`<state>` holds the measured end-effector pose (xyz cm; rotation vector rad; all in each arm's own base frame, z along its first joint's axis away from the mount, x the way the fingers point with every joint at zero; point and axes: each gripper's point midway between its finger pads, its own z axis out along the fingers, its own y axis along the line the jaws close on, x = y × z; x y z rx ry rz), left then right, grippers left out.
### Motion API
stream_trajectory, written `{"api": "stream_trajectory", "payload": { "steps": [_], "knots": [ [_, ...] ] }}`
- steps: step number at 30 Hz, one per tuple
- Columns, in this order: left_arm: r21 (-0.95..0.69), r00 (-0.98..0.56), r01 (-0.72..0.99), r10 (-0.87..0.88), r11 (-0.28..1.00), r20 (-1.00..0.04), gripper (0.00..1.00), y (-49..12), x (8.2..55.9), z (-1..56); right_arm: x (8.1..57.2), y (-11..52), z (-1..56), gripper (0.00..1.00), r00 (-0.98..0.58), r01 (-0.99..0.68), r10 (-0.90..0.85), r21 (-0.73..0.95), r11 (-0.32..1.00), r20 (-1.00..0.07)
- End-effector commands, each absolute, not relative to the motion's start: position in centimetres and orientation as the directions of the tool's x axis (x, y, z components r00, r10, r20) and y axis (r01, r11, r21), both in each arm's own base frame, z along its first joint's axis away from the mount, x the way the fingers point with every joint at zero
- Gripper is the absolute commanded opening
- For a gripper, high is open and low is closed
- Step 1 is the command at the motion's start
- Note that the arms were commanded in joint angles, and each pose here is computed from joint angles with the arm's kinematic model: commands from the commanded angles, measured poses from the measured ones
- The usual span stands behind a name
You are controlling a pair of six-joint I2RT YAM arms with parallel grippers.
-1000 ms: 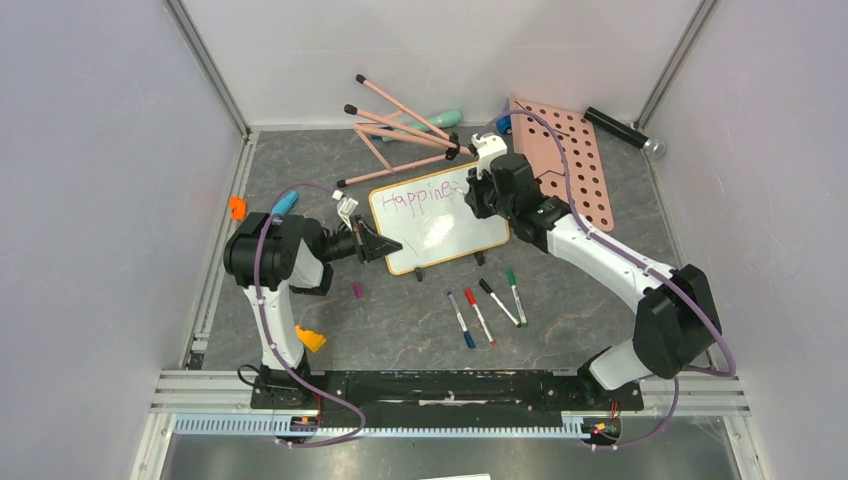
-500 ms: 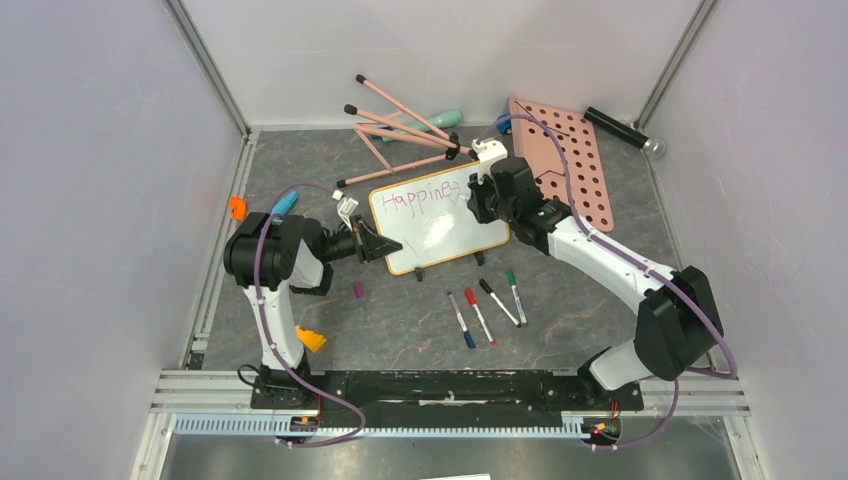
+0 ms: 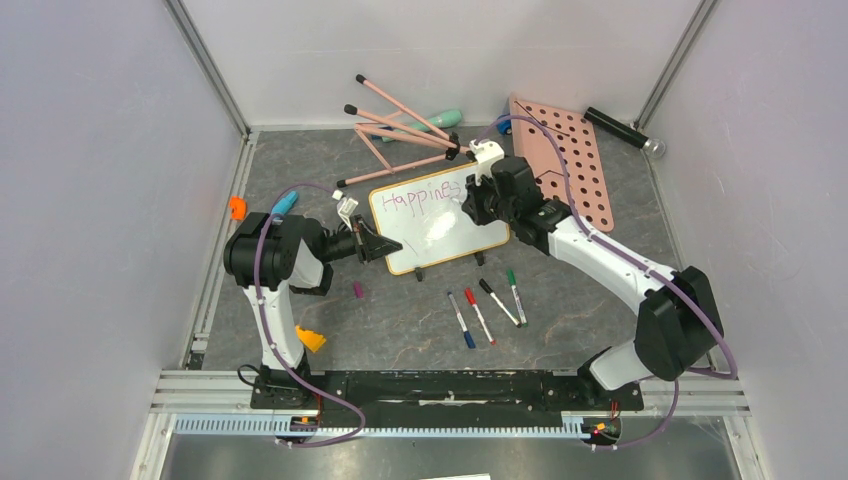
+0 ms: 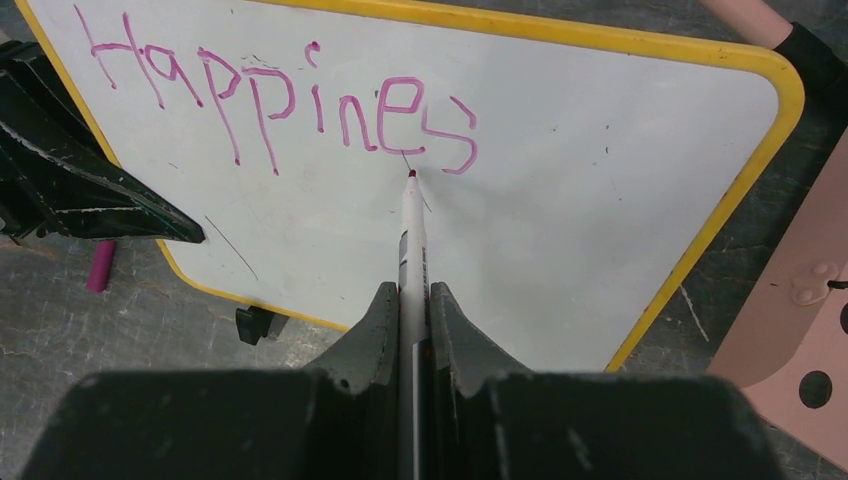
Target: Write a sentence on the whiteboard
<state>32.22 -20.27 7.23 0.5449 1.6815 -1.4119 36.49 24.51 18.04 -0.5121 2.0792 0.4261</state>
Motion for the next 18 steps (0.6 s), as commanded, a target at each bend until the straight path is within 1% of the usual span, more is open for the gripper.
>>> {"api": "stream_trajectory", "payload": {
  "steps": [1, 11, 18],
  "knots": [
    [-0.41, -0.384, 0.854, -0.143, 0.322, -0.912, 0.08, -20.0, 32.8, 6.2, 37.7, 24.6, 23.4, 0.0, -0.378, -0.511, -0.112, 0.106, 0.853, -0.919],
    [-0.41, -0.385, 0.853, -0.143, 0.322, -0.912, 0.08, -19.9, 32.8, 6.2, 39.1, 22.1, 24.0, 0.0, -0.368, -0.403, -0.074, 0.087, 0.911, -0.927],
    [-0.41, -0.385, 0.853, -0.143, 0.322, -0.912, 0.07, -19.9, 32.8, 6.1, 40.0, 21.7, 23.8, 0.0, -0.369, -0.37, -0.063, 0.084, 0.925, -0.927]
  ]
}}
